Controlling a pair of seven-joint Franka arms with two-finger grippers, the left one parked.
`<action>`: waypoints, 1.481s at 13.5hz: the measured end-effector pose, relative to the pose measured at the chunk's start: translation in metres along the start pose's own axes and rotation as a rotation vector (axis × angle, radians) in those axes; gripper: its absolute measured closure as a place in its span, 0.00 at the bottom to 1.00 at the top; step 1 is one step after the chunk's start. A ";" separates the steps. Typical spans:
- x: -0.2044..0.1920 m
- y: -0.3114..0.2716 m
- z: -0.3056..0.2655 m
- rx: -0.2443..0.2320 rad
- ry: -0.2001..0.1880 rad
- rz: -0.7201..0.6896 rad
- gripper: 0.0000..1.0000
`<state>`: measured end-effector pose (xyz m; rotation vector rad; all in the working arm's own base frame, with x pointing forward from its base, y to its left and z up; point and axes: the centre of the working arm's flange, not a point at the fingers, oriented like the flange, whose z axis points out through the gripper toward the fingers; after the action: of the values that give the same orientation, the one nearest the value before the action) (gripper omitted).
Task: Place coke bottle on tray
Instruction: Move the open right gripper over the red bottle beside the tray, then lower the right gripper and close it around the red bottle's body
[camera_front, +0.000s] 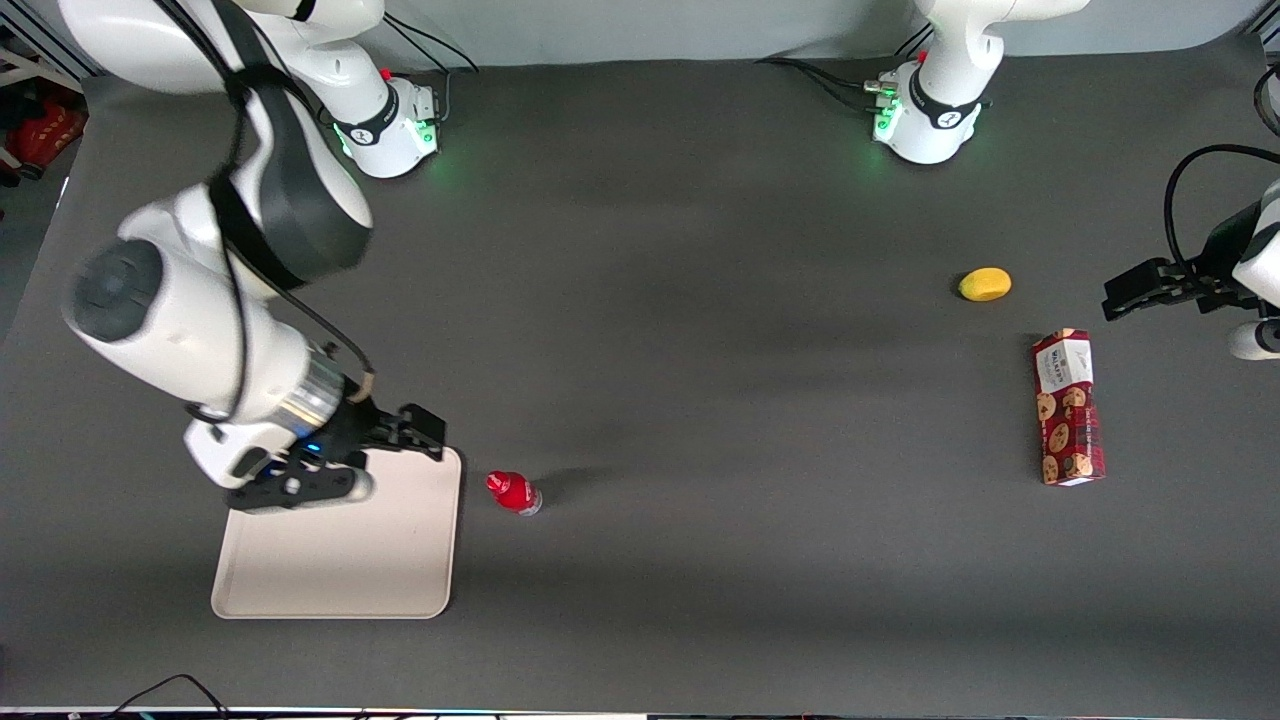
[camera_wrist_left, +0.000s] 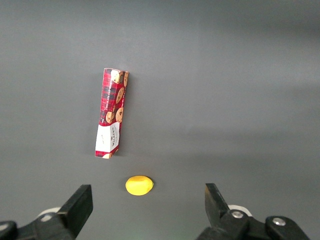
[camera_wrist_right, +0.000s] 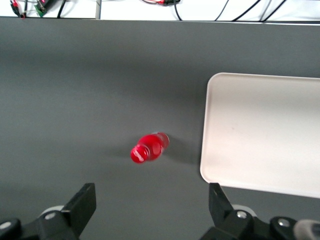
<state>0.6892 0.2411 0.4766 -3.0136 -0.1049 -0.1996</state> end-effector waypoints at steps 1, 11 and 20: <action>0.004 -0.008 0.021 -0.011 -0.006 -0.006 0.00; 0.006 -0.030 0.158 -0.076 -0.084 -0.043 0.00; -0.003 -0.037 0.171 -0.090 -0.118 -0.027 0.00</action>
<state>0.7048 0.2983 0.3118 -3.1139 -0.1519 -0.0290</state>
